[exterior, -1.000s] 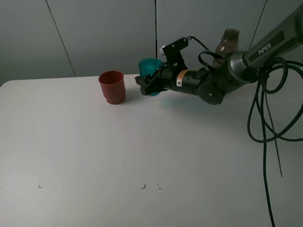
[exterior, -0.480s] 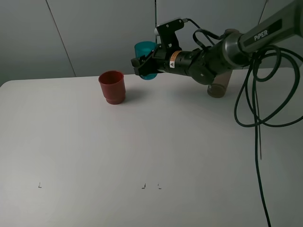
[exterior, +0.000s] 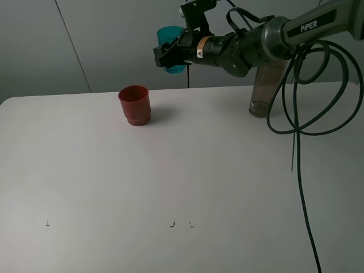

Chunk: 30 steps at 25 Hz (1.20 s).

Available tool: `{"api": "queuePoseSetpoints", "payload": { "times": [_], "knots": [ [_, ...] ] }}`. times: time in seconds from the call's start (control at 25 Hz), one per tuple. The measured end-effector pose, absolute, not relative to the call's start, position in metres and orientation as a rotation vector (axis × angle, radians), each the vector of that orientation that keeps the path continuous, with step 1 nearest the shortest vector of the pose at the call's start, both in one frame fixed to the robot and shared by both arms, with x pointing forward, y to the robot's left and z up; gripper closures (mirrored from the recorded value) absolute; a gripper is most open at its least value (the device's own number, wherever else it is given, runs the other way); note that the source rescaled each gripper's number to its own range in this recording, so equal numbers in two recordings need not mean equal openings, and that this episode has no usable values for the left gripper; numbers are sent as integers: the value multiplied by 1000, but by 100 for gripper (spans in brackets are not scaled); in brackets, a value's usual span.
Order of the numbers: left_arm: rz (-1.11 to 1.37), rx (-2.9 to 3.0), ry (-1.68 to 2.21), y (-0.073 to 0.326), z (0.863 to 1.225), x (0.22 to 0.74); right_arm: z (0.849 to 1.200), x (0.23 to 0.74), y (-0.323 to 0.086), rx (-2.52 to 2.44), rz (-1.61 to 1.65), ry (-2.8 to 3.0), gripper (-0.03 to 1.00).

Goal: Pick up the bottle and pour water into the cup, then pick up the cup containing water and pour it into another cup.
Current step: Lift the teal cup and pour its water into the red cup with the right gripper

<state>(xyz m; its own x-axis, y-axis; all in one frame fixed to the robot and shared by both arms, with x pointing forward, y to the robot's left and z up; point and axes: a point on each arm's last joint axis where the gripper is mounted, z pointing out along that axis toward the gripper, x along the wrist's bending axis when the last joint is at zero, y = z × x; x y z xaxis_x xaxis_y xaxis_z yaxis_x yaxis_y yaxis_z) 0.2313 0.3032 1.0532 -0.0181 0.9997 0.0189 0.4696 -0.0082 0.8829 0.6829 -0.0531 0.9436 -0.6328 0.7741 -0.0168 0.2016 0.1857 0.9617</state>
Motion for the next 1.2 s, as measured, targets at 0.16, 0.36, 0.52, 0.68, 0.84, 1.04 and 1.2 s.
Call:
{"api": "queuePoseSetpoints", "payload": {
  "times": [0.16, 0.36, 0.52, 0.68, 0.84, 1.04, 1.2],
  "knots": [
    [964, 1561, 1571, 303, 1053, 231, 940, 690, -42, 914, 1446, 1963, 92],
    [964, 1561, 1571, 303, 1053, 231, 936, 698, -30, 926, 1438, 1963, 92],
    [964, 1561, 1571, 303, 1053, 231, 932, 704, -21, 927, 1429, 1966, 92],
    [964, 1561, 1571, 303, 1053, 231, 925, 710, -17, 931, 1397, 1975, 92],
    [964, 1561, 1571, 303, 1053, 231, 917, 715, -16, 929, 1331, 1998, 92],
    [964, 1561, 1571, 303, 1053, 231, 914, 713, -11, 865, 1290, 2026, 92],
    [964, 1561, 1571, 303, 1053, 231, 914, 709, -4, 821, 1280, 2042, 92]
  ]
}}
